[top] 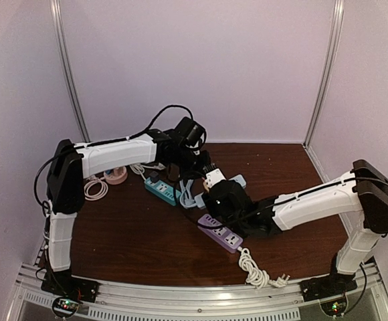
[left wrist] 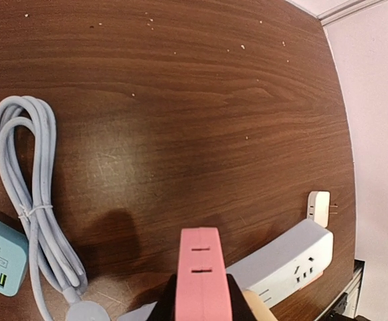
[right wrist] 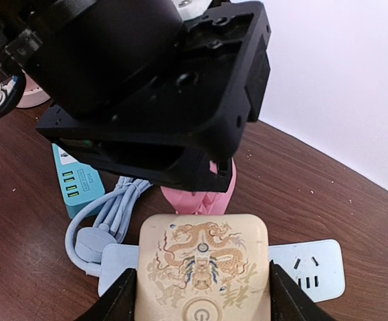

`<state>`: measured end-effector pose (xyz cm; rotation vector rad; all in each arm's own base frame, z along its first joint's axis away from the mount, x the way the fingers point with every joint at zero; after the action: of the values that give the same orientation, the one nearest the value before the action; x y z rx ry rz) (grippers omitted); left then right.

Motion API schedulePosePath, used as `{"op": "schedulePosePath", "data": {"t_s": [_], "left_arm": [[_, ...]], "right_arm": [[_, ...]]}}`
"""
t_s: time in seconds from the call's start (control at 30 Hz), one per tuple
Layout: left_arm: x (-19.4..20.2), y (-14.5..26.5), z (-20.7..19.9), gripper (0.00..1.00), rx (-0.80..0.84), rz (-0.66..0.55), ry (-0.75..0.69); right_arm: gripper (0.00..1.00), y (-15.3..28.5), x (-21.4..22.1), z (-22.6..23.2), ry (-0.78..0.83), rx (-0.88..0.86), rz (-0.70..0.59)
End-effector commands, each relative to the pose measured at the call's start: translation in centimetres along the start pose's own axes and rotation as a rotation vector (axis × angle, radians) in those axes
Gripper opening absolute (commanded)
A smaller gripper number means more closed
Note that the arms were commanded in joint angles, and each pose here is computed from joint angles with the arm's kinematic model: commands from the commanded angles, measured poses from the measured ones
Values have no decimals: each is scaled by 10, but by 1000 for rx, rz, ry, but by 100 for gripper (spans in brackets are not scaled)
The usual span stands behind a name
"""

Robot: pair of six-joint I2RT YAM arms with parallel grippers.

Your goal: Pull the plug off the socket

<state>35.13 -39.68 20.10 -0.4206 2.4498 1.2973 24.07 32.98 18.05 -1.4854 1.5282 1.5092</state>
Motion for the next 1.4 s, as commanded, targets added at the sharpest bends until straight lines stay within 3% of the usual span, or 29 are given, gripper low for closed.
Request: {"op": "schedulePosePath", "data": {"t_s": [0.0,0.3,0.7,1.1,1.37], "left_arm": [[-94,37,32,0,-1,-268,132],[-94,31,35,0,33,-223,179],[-96,36,35,0,126,-294,364],[-109,39,54,0,112,-305,336],[-120,49,53,0,65,-340,219]], "right_arm": [[14,3,42,-19,176,226,104],[14,3,49,-7,273,262,107],[14,4,49,-4,282,271,104],[13,10,55,-10,261,234,108],[13,15,50,-15,235,220,101]]}}
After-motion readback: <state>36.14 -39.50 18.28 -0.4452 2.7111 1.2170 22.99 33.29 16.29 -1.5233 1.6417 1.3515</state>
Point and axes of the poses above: each gripper's point midway between its finger pads, its own y axis back along the fingers, its own z axis along the line the jaws close on, x = y × z, the point moved 7 cm from there along y, back along the fingers
